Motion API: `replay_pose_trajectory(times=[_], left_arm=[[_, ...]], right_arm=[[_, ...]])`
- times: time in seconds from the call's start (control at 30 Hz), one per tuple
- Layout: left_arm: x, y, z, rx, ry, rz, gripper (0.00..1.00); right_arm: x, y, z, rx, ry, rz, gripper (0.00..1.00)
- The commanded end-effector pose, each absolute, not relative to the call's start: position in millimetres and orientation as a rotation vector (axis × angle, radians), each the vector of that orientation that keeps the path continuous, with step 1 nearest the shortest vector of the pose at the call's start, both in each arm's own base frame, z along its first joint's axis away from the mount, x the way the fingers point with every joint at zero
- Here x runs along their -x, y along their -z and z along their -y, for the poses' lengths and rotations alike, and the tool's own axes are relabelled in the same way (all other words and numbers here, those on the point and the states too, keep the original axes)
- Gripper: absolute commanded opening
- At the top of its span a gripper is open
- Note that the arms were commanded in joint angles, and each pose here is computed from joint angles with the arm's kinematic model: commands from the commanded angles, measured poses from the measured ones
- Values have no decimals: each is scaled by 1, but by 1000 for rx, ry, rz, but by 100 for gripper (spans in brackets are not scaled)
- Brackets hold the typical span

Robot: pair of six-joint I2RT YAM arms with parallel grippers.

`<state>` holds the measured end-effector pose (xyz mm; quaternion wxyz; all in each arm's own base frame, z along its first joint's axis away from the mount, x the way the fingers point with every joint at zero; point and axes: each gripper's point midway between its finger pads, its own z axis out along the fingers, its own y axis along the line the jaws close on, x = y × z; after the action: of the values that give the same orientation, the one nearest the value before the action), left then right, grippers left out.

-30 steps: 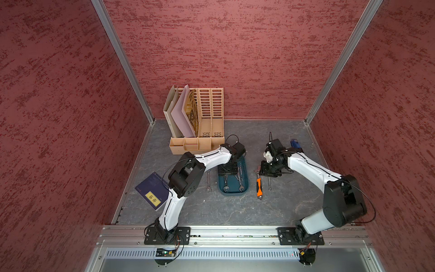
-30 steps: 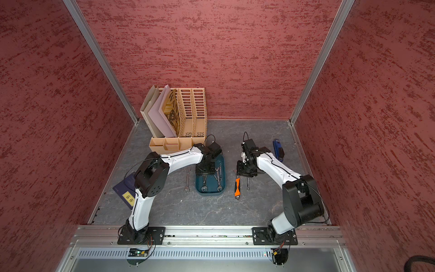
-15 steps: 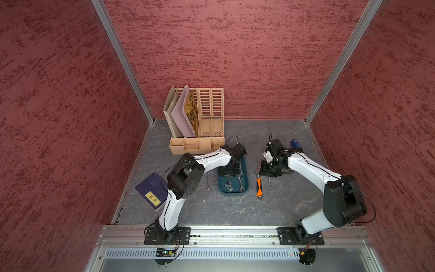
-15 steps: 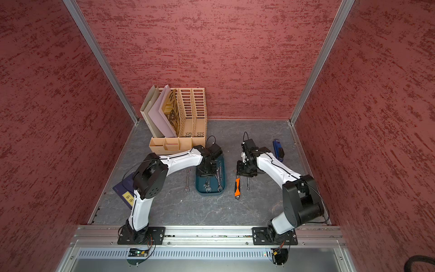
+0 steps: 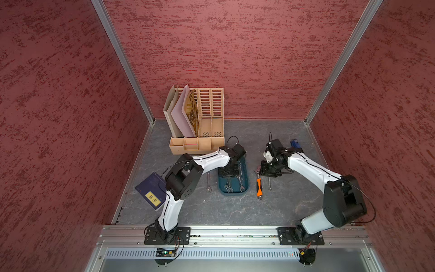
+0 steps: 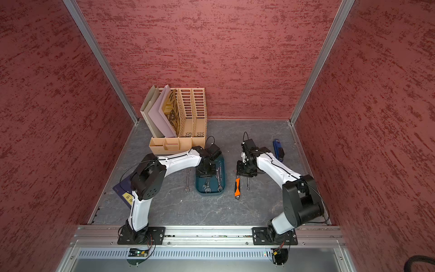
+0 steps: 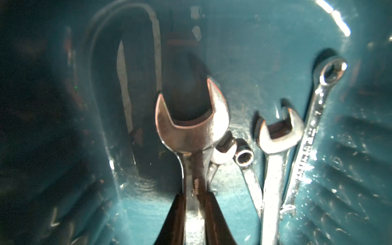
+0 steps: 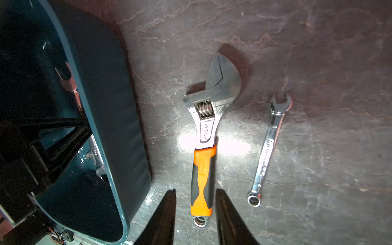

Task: Take out the wrench from the storage box
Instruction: Pick up the wrench from the storage box.

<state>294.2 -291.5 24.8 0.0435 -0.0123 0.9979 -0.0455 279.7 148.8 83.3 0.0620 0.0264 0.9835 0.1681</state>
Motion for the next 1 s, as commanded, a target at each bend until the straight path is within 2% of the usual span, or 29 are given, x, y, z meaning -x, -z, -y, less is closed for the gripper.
replay_pose_trajectory(times=[0.0, 0.73, 0.97], left_arm=[[-301, -53, 298, 1, 201, -2994, 11], [-313, -111, 290, -25, 239, -2905, 10], [-321, -137, 264, -7, 243, -2881, 10]], right_arm=[[-282, -94, -153, -66, -524, -2943, 36], [-283, -104, -158, -43, -523, -2936, 35], [-283, -105, -160, -35, -518, -2939, 36]])
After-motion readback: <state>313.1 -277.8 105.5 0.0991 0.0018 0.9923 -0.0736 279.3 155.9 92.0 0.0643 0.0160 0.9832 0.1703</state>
